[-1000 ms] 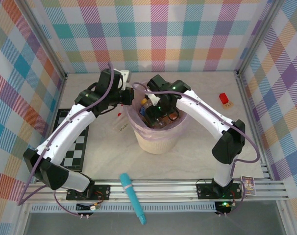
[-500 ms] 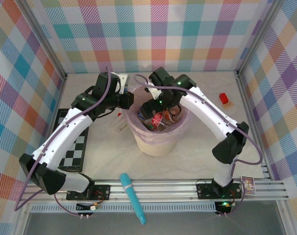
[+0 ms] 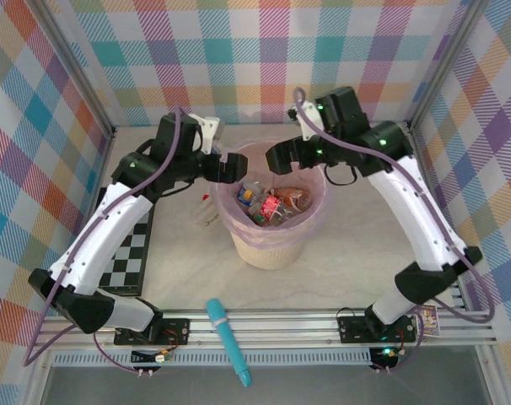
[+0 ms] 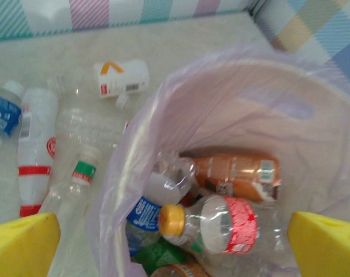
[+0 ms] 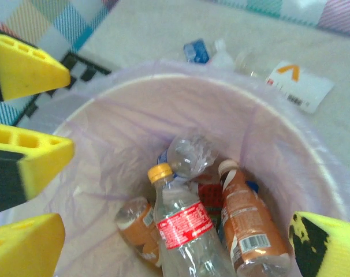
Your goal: Put the plastic bottles in the bin
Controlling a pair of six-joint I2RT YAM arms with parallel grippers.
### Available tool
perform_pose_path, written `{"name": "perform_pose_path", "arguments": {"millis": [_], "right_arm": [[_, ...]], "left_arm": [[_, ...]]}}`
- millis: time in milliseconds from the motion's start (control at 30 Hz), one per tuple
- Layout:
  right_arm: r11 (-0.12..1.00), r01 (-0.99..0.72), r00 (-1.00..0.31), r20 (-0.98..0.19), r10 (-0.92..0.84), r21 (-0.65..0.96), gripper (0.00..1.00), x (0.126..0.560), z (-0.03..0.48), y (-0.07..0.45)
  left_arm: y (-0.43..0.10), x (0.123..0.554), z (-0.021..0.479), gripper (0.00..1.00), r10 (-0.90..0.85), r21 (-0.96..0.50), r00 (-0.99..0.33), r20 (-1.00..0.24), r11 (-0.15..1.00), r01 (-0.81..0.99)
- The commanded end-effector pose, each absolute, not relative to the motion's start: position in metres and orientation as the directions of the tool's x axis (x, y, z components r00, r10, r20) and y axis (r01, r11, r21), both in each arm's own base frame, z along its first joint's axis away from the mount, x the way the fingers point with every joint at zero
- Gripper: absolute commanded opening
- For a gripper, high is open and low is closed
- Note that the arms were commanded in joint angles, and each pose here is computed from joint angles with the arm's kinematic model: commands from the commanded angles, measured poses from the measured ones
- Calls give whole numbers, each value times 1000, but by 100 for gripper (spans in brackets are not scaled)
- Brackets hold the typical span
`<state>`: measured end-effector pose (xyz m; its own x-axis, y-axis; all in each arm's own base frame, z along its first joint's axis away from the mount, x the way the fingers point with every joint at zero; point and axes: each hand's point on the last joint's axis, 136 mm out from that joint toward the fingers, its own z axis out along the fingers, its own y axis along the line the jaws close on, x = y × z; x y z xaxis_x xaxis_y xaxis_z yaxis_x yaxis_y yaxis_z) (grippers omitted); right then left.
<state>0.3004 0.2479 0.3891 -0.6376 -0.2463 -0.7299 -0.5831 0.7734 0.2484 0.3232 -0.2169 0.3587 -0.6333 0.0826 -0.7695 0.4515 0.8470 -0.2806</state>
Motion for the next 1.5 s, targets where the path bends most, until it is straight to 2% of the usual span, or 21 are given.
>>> {"name": "perform_pose_path", "arguments": {"millis": [0,133,333,633,767,1100,1333,1467], "right_arm": [[763,-563,-590,-801,-102,317,99,301,424,235],[785,-513,-605,-795,-45,347,99,300,424,212],[811,-453,-645,-764,-13,369,100,287,408,189],[831,-339,-719,-691,74,441,100,256,368,159],[839,-309,-744,-664,80,447,100,248,354,153],[846,-278,-780,-621,78,455,99,238,335,149],[848,-270,-785,-614,79,455,99,238,329,148],[849,-263,-795,-601,78,458,99,239,322,149]], "left_arm": [[-203,326,381,100,87,-259,-606,-791,849,460],[-159,367,374,100,-26,-322,-641,-767,880,349],[-103,446,307,100,-123,-345,-711,-693,922,176],[-85,529,187,100,-96,-338,-806,-583,932,133],[-89,542,144,100,-69,-345,-846,-529,928,141],[-77,557,80,98,-58,-275,-891,-450,958,77],[-74,555,53,89,-97,-262,-914,-393,965,11],[-69,550,44,78,-121,-245,-920,-372,969,-28]]}}
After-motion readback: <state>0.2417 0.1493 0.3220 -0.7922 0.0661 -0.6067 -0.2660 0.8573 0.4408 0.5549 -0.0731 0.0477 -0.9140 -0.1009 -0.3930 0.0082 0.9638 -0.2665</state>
